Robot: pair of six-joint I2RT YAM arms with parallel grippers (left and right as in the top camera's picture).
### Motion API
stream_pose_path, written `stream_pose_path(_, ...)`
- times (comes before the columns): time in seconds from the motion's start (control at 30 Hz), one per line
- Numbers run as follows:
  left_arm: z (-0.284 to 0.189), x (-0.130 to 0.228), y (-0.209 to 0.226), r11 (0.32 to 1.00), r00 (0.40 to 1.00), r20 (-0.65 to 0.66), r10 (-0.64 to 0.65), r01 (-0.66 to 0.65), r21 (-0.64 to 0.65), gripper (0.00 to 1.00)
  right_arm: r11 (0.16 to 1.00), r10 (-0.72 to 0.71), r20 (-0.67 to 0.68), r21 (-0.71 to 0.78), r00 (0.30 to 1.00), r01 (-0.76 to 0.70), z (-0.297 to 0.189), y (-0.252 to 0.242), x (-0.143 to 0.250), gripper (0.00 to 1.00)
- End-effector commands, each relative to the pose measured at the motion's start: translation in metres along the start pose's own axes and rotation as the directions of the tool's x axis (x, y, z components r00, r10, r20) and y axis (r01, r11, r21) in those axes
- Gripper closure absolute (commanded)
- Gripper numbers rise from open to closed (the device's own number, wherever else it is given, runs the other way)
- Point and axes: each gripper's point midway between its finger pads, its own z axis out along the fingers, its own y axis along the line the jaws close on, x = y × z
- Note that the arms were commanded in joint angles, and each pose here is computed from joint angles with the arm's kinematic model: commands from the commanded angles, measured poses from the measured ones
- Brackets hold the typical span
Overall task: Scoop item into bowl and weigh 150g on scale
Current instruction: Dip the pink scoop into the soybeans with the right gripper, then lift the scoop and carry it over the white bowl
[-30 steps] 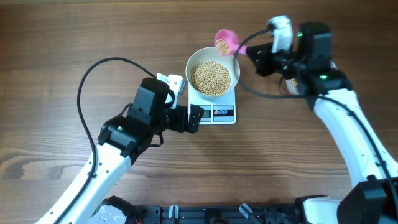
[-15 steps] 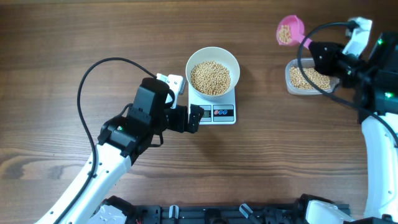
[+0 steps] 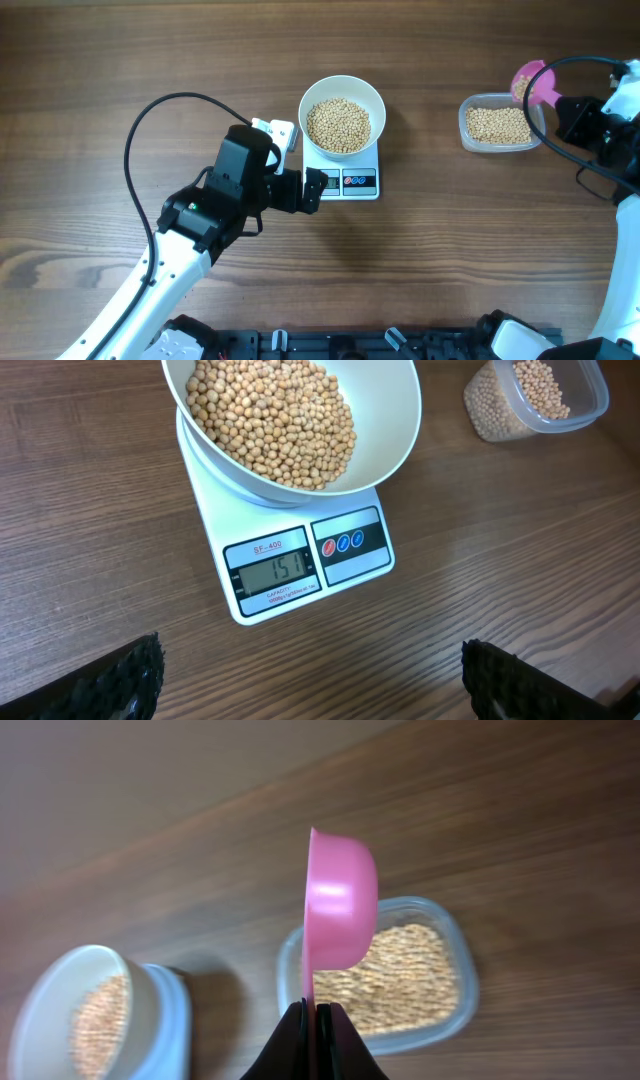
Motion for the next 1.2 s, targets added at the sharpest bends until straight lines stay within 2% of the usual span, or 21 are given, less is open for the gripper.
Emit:
stream_pose_path(0.0, -0.002, -0.002, -0.001, 1.0, 1.0, 0.011, 0.026, -0.026, -0.003, 0.0, 0.985, -0.16, -0.019, 0.056, 0.987, 0.161, -0.001, -0.007, 0.002, 0.96)
stream_pose_path(0.17, -0.002, -0.002, -0.001, 1.0, 1.0, 0.011, 0.026, -0.026, -0.003, 0.0, 0.94, -0.326, -0.127, 0.06, 0.937, 0.335, 0.013, -0.003, 0.022, 0.96)
stream_pose_path(0.33, -0.002, -0.002, -0.001, 1.0, 1.0, 0.011, 0.026, -0.026, -0.003, 0.0, 0.822, -0.505, -0.229, 0.168, 0.832, 0.545, 0.018, -0.01, 0.025, 0.96)
stream_pose_path(0.5, -0.002, -0.002, -0.001, 1.0, 1.0, 0.011, 0.026, -0.026, -0.003, 0.0, 0.775, -0.557, -0.266, 0.176, 0.787, 0.608, 0.022, -0.01, 0.026, 0.96)
stream_pose_path(0.67, -0.002, -0.002, -0.001, 1.0, 1.0, 0.011, 0.026, -0.026, -0.003, 0.0, 0.755, -0.564, -0.289, 0.2, 0.774, 0.624, 0.026, -0.013, 0.026, 0.96)
stream_pose_path(0.8, -0.002, -0.002, -0.001, 1.0, 1.0, 0.011, 0.026, -0.026, -0.003, 0.0, 0.696, -0.639, -0.303, 0.165, 0.707, 0.699, 0.03, -0.005, 0.027, 0.96)
stream_pose_path(0.9, -0.002, -0.002, -0.001, 1.0, 1.0, 0.011, 0.026, -0.026, -0.003, 0.0, 0.697, -0.639, -0.284, 0.179, 0.715, 0.694, 0.031, -0.002, 0.022, 0.96)
stream_pose_path(1.0, -0.002, -0.002, -0.001, 1.0, 1.0, 0.011, 0.026, -0.026, -0.003, 0.0, 0.777, -0.557, -0.238, 0.191, 0.796, 0.6, 0.033, 0.003, 0.021, 0.96)
stream_pose_path(1.17, -0.002, -0.002, -0.001, 1.0, 1.0, 0.011, 0.026, -0.026, -0.003, 0.0, 0.874, -0.469, -0.14, 0.068, 0.872, 0.481, 0.039, 0.032, 0.022, 0.96)
